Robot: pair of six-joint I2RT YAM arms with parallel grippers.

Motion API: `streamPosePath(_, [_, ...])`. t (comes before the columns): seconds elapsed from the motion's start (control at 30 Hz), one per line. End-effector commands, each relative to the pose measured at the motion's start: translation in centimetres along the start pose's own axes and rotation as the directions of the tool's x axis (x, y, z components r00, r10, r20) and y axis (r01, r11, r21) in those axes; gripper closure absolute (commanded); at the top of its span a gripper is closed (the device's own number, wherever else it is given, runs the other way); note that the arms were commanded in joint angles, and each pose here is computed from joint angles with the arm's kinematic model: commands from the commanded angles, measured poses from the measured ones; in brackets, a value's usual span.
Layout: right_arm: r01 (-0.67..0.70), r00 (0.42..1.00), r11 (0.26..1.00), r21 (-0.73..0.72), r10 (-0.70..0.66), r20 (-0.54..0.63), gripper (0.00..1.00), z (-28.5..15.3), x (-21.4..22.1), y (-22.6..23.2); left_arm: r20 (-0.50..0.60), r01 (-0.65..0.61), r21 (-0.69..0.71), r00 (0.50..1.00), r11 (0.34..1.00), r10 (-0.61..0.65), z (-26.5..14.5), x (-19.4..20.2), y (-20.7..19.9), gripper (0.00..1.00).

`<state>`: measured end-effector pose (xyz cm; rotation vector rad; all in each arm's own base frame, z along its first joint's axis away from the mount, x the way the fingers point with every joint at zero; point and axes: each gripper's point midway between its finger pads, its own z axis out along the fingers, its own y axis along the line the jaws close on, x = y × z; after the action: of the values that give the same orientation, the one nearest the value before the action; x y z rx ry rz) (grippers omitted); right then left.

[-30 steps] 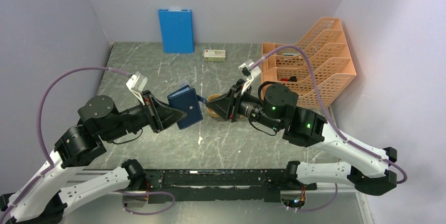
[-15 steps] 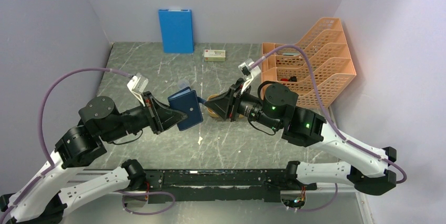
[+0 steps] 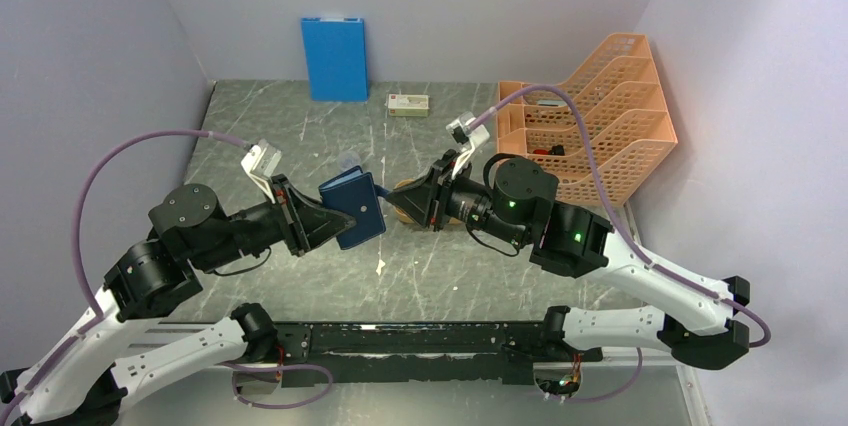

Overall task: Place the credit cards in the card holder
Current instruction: Close the card holder at the center of the board.

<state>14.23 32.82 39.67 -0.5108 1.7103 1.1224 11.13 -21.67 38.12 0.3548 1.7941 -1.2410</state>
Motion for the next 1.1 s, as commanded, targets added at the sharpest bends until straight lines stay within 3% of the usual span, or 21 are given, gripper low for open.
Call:
streamPosePath(0.0, [0.009, 1.000, 1.000, -0.003, -0.009, 0.011, 0.81, -0.1, -0.3, 0.0, 0.040, -0.017, 0.055, 0.999, 0.998, 0.015, -0.5, -1.1, -1.3, 0.95])
streamPosePath(0.27, [0.002, 1.000, 1.000, -0.015, -0.002, 0.009, 1.00, -0.2, -0.2, 0.3, 0.045, -0.017, 0.050, 0.999, 0.999, 0.015, -0.7, -1.1, -1.1, 0.95])
streamPosePath(0.7, [0.043, 0.999, 0.993, -0.107, -0.042, 0.007, 1.00, -2.7, -0.9, 1.8, 0.051, -0.036, -0.090, 0.998, 0.995, 0.041, 0.0, -2.0, 1.0, 0.95])
streamPosePath(0.83, [0.033, 0.999, 0.986, -0.164, -0.033, 0.001, 1.00, -3.0, -0.7, 2.7, 0.052, -0.033, -0.061, 0.998, 0.998, 0.036, 1.0, -2.4, 0.3, 0.95])
streamPosePath(1.07, [-0.008, 1.000, 0.990, -0.142, 0.005, -0.017, 1.00, -2.4, 0.0, 2.3, 0.041, -0.026, -0.019, 0.999, 0.999, 0.027, 2.2, -2.8, -0.7, 0.95])
